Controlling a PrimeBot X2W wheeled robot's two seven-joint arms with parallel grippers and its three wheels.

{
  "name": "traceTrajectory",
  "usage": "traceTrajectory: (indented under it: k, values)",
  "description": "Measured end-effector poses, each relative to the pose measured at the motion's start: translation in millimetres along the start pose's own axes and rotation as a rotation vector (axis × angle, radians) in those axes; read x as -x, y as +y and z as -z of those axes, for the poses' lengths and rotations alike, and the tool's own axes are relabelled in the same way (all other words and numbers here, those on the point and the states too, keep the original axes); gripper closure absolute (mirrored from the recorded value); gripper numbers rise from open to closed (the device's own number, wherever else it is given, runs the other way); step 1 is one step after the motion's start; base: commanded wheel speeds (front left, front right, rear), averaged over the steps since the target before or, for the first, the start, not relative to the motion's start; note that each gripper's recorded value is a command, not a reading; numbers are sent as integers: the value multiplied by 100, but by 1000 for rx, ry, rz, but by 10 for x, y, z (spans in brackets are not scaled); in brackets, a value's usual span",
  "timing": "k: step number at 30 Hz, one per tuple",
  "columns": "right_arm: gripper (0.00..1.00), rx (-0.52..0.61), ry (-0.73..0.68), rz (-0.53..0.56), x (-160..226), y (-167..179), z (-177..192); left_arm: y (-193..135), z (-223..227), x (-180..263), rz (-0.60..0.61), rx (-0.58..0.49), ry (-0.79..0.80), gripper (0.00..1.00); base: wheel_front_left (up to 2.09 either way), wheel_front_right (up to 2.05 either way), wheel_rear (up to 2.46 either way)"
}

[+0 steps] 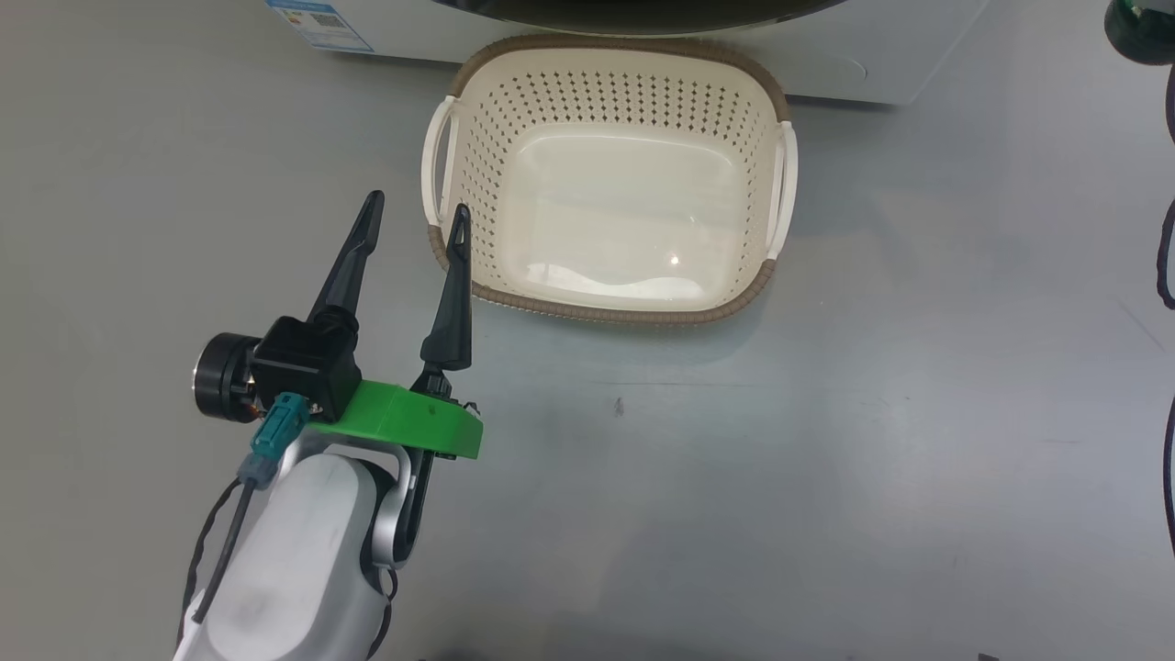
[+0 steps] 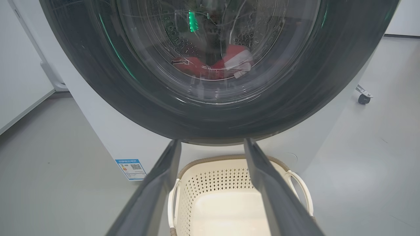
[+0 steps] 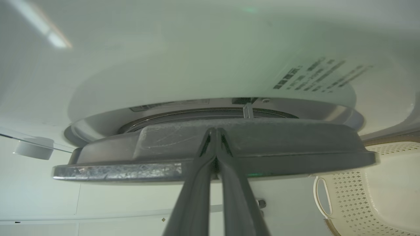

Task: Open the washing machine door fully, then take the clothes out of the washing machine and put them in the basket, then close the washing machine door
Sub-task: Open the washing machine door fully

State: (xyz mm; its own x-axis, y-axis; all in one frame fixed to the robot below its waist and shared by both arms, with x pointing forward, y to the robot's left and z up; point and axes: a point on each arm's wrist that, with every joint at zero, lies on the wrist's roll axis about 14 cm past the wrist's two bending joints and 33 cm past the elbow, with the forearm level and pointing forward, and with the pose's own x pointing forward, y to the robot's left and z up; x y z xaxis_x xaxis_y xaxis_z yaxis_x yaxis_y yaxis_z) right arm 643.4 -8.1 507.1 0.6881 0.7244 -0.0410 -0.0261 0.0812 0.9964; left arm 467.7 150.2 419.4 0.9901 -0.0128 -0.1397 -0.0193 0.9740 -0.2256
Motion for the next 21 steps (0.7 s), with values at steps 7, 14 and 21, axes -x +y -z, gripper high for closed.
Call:
traceTrajectory:
  k: [7, 14, 21]
  values:
    - [100, -2, 25, 4, -133, 18, 16, 77, -11, 35, -21, -10, 1, 0, 0, 0, 0]
    - [100, -8, 34, 3, -215, 53, -13, 94, -2, 43, -26, -7, 4, 0, 0, 0, 0]
    - [100, -17, 65, 19, -230, 12, 18, 84, -16, 43, -25, 4, 1, 0, 0, 0, 0]
